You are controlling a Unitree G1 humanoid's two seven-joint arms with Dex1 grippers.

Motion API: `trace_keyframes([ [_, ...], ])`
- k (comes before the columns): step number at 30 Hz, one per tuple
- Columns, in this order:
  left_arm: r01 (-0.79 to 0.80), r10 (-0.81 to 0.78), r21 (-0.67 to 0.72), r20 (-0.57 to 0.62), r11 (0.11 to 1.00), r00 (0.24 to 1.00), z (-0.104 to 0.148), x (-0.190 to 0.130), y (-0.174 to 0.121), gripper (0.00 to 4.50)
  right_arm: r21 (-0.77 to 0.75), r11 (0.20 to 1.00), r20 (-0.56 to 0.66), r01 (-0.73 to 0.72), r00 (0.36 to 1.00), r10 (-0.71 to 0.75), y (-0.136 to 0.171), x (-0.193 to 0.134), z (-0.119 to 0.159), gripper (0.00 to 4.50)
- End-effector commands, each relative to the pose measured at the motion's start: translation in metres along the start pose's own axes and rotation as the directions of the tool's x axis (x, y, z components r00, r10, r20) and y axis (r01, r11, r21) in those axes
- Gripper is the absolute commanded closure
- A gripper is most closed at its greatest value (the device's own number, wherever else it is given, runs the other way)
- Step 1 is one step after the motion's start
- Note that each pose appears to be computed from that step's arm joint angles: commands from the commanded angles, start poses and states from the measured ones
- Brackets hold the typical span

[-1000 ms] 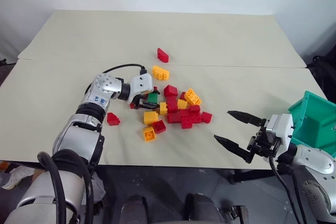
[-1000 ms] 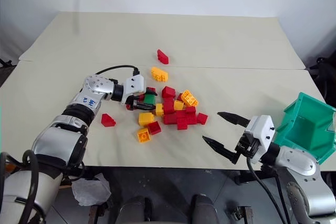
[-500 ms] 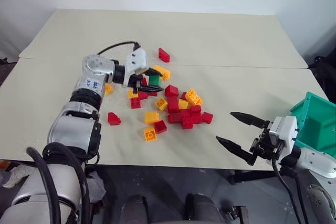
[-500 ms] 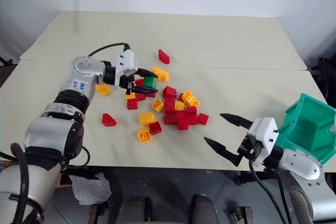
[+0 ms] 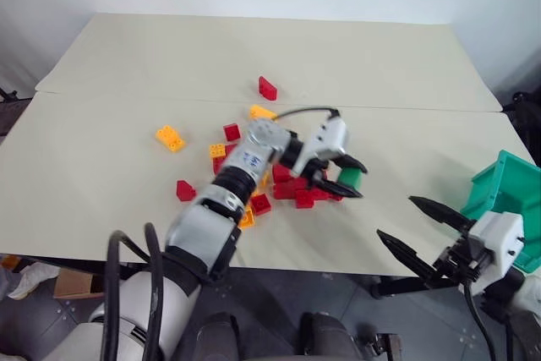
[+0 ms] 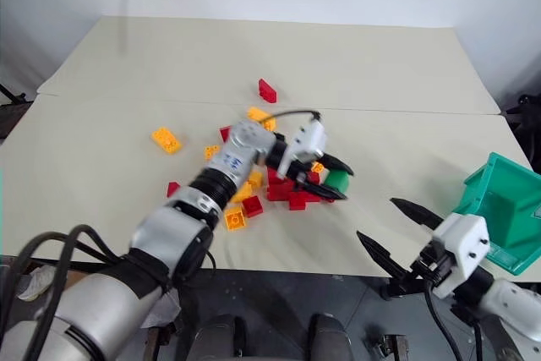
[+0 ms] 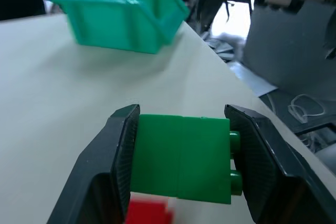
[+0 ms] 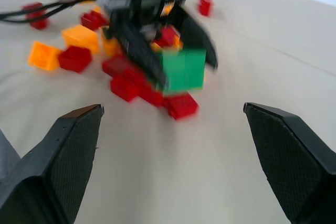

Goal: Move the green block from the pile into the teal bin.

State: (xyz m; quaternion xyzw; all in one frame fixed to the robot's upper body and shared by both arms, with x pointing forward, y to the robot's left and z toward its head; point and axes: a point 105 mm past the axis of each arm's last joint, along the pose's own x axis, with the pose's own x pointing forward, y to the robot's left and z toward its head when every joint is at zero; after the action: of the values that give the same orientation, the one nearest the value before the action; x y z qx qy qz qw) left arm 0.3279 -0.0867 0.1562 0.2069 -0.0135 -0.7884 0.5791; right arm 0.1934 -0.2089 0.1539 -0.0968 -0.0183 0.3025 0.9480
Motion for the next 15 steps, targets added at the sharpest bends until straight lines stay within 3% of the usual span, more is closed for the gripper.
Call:
trace_keyframes([
  [1, -0.036, 0.037, 0.066, -0.025, 0.997, 0.999, 0.002, 0.019, 0.001, 2.21, -0.049, 0.998, 0.043, 0.044, 0.998, -0.042, 0.006, -0.007, 0.014, 0.00],
  [3, -0.035, 0.036, 0.073, -0.021, 0.997, 0.999, 0.001, 0.025, -0.001, 2.21, -0.043, 0.997, 0.046, 0.060, 0.997, -0.058, 0.009, -0.008, 0.013, 0.00],
  [4, -0.046, 0.048, 0.075, -0.031, 0.996, 0.998, 0.000, 0.026, 0.000, 1.50, -0.043, 0.997, 0.047, 0.065, 0.997, -0.063, 0.010, -0.008, 0.013, 0.00],
  [9, -0.109, 0.108, 0.015, 0.055, 0.994, 0.993, 0.011, 0.017, 0.011, 0.06, -0.041, 0.996, 0.050, 0.084, 0.995, -0.081, 0.009, -0.009, 0.013, 0.00],
  [15, -0.112, 0.106, 0.023, 0.171, 0.993, 0.979, 0.028, -0.021, 0.018, 0.02, -0.055, 0.996, 0.036, 0.072, 0.997, -0.071, 0.001, -0.011, 0.012, 0.00],
])
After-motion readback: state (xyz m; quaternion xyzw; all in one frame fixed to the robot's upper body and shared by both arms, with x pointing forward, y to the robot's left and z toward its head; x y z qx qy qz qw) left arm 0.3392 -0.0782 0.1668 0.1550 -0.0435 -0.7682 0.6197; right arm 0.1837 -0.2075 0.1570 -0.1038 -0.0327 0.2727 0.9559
